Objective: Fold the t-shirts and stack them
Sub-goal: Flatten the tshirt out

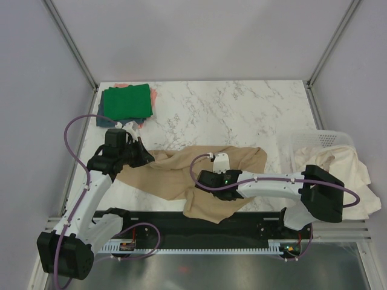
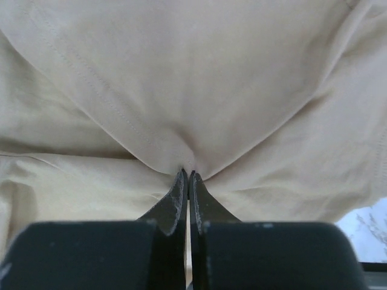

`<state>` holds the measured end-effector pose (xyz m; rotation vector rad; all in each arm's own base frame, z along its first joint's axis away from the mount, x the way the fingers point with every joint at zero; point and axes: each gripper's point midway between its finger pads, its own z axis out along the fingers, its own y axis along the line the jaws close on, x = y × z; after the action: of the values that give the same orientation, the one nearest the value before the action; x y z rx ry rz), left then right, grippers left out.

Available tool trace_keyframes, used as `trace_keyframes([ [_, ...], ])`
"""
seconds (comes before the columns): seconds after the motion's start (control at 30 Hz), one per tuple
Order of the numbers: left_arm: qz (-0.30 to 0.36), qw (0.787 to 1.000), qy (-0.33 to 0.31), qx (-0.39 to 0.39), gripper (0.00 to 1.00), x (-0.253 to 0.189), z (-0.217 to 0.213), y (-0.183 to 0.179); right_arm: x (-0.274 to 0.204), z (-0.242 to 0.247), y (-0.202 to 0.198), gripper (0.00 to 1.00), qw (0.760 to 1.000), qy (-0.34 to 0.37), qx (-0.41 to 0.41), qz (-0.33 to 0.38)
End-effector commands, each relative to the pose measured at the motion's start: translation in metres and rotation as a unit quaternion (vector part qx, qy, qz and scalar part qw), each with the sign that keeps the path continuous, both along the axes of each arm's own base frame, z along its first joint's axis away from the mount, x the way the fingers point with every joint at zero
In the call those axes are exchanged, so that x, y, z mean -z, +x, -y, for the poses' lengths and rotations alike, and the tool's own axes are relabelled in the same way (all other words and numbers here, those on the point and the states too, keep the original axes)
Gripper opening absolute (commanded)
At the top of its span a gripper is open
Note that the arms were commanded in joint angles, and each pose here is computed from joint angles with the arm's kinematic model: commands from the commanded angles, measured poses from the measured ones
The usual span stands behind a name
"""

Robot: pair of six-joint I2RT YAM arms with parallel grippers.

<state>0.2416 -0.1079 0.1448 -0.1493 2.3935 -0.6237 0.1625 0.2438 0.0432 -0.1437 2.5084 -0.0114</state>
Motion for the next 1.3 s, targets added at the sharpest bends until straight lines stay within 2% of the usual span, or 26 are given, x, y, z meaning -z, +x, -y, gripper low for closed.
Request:
trace_keyframes([
  [0.0, 0.025, 1.000, -0.014, 0.003, 0.02, -0.013, 0.004, 0.004, -0.028, 0.010, 0.007, 0.00, 0.999, -0.001, 0.018, 0.032],
  [0.1, 0.071, 0.997, -0.011, -0.005, 0.02, -0.034, 0.000, 0.004, -0.048, 0.027, 0.010, 0.00, 0.998, -0.018, 0.026, 0.053],
  [0.13, 0.085, 0.996, -0.008, -0.007, 0.02, -0.041, -0.002, 0.004, -0.069, 0.027, 0.013, 0.00, 0.997, 0.001, 0.030, 0.070],
  [0.2, 0.117, 0.993, -0.003, -0.010, 0.02, -0.059, -0.007, -0.002, -0.095, 0.044, 0.016, 0.00, 0.995, -0.015, 0.035, 0.092],
  [0.3, 0.194, 0.981, -0.011, -0.013, 0.02, -0.111, -0.010, -0.012, -0.170, 0.050, 0.018, 0.00, 0.988, 0.052, 0.018, 0.148],
  [0.37, 0.244, 0.970, -0.013, -0.014, 0.02, -0.142, -0.013, -0.019, -0.202, 0.056, 0.018, 0.00, 0.982, 0.080, 0.009, 0.173],
  [0.4, 0.280, 0.960, -0.014, -0.016, 0.02, -0.169, -0.015, -0.024, -0.233, 0.065, 0.019, 0.00, 0.974, 0.110, 0.010, 0.200],
  [0.47, 0.337, 0.941, -0.006, -0.015, 0.02, -0.202, -0.021, -0.038, -0.263, 0.075, 0.020, 0.00, 0.965, 0.132, 0.010, 0.226],
  [0.6, 0.457, 0.889, 0.011, -0.014, 0.02, -0.281, -0.033, -0.075, -0.337, 0.110, 0.017, 0.00, 0.937, 0.177, -0.016, 0.301],
  [0.67, 0.479, 0.878, 0.025, -0.011, 0.02, -0.300, -0.036, -0.085, -0.365, 0.121, 0.014, 0.00, 0.923, 0.199, -0.029, 0.329],
  [0.7, 0.500, 0.865, 0.025, -0.017, 0.02, -0.320, -0.040, -0.095, -0.387, 0.137, 0.007, 0.00, 0.908, 0.230, -0.031, 0.349],
  [0.73, 0.508, 0.861, 0.026, -0.026, 0.02, -0.328, -0.043, -0.099, -0.398, 0.146, 0.004, 0.00, 0.901, 0.231, -0.047, 0.365],
  [0.8, 0.539, 0.840, 0.015, -0.057, 0.02, -0.352, -0.054, -0.116, -0.437, 0.164, -0.011, 0.00, 0.862, 0.306, -0.066, 0.400],
  [0.83, 0.550, 0.833, 0.008, -0.061, 0.02, -0.360, -0.055, -0.122, -0.449, 0.173, -0.015, 0.00, 0.849, 0.312, -0.079, 0.419],
  [0.87, 0.566, 0.822, 0.001, -0.062, 0.02, -0.369, -0.055, -0.129, -0.467, 0.172, -0.025, 0.00, 0.826, 0.344, -0.106, 0.434],
  [0.9, 0.599, 0.798, -0.011, -0.065, 0.02, -0.386, -0.058, -0.148, -0.483, 0.186, -0.034, 0.00, 0.805, 0.366, -0.112, 0.453],
  [0.93, 0.616, 0.785, -0.018, -0.064, 0.02, -0.394, -0.058, -0.157, -0.494, 0.194, -0.039, 0.00, 0.794, 0.369, -0.112, 0.469],
  [0.97, 0.632, 0.772, -0.024, -0.061, 0.02, -0.401, -0.058, -0.167, -0.507, 0.190, -0.050, 0.00, 0.777, 0.374, -0.151, 0.484],
  [1.0, 0.659, 0.749, -0.033, -0.064, 0.02, -0.414, -0.060, -0.182, -0.526, 0.197, -0.058, 0.00, 0.762, 0.381, -0.157, 0.500],
  [1.07, 0.690, 0.720, -0.041, -0.058, 0.02, -0.430, -0.060, -0.201, -0.549, 0.202, -0.068, 0.00, 0.746, 0.364, -0.171, 0.531],
  [1.17, 0.717, 0.695, -0.033, -0.035, 0.02, -0.444, -0.055, -0.215, -0.565, 0.210, -0.072, 0.00, 0.742, 0.330, -0.163, 0.560],
  [1.2, 0.730, 0.682, -0.030, -0.033, 0.02, -0.454, -0.056, -0.224, -0.576, 0.217, -0.081, 0.00, 0.728, 0.327, -0.167, 0.578],
  [1.23, 0.733, 0.679, -0.020, -0.031, 0.02, -0.458, -0.055, -0.221, -0.582, 0.223, -0.086, 0.00, 0.722, 0.321, -0.159, 0.592],
  [1.27, 0.736, 0.676, -0.014, -0.029, 0.02, -0.462, -0.055, -0.220, -0.592, 0.231, -0.094, 0.00, 0.705, 0.327, -0.155, 0.611],
])
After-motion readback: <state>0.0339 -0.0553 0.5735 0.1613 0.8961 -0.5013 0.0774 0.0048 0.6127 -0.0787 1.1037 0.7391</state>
